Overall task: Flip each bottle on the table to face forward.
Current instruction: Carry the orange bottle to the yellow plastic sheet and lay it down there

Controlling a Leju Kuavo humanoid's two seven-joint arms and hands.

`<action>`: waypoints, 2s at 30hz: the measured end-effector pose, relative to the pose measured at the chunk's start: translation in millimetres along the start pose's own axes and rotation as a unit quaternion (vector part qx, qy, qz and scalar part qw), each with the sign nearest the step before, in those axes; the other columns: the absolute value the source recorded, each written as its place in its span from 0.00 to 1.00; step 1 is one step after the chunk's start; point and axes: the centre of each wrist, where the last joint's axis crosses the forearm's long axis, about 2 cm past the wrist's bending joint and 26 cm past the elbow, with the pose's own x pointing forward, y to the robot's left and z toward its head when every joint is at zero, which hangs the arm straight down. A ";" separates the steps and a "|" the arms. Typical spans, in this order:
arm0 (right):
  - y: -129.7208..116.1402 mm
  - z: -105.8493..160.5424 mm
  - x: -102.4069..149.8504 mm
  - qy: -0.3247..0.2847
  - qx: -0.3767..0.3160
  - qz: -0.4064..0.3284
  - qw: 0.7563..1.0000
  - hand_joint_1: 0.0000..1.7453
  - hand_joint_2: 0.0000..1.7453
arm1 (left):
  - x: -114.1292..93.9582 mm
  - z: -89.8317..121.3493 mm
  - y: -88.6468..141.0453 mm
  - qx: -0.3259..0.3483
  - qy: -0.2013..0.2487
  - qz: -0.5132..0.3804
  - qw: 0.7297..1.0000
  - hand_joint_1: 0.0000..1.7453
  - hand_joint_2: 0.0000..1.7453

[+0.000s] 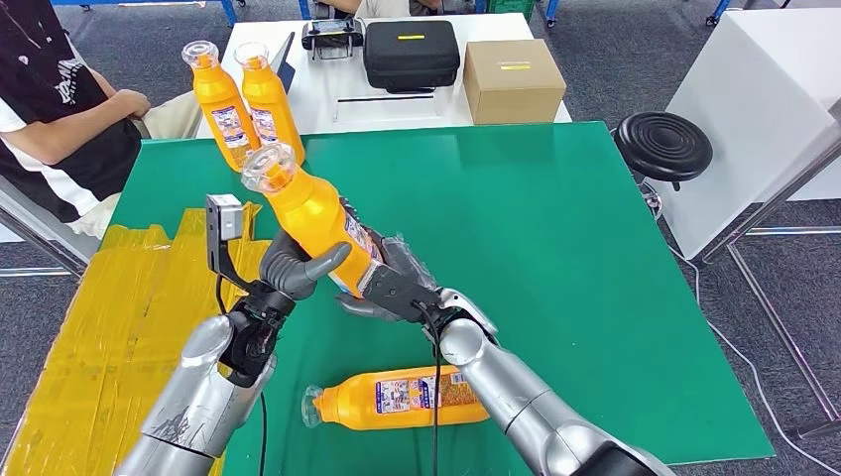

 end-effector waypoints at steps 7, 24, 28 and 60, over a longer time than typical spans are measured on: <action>1.9 1.4 1.4 -0.003 -0.001 0.001 1.000 0.00 1.00 | 2.0 0.2 1.6 0.005 -0.010 -0.003 1.000 1.00 1.00; -5.2 21.6 10.2 -0.024 -0.024 0.029 0.999 0.00 1.00 | 56.7 -3.0 35.6 0.050 -0.074 -0.199 0.976 1.00 1.00; -23.9 40.9 8.4 -0.030 -0.052 0.052 0.997 0.00 1.00 | 103.0 -9.5 65.5 0.056 -0.080 -0.307 0.947 1.00 1.00; -93.7 120.7 10.0 -0.001 -0.154 0.169 0.973 0.00 1.00 | 333.0 15.7 168.7 -0.117 0.375 -0.800 0.453 1.00 1.00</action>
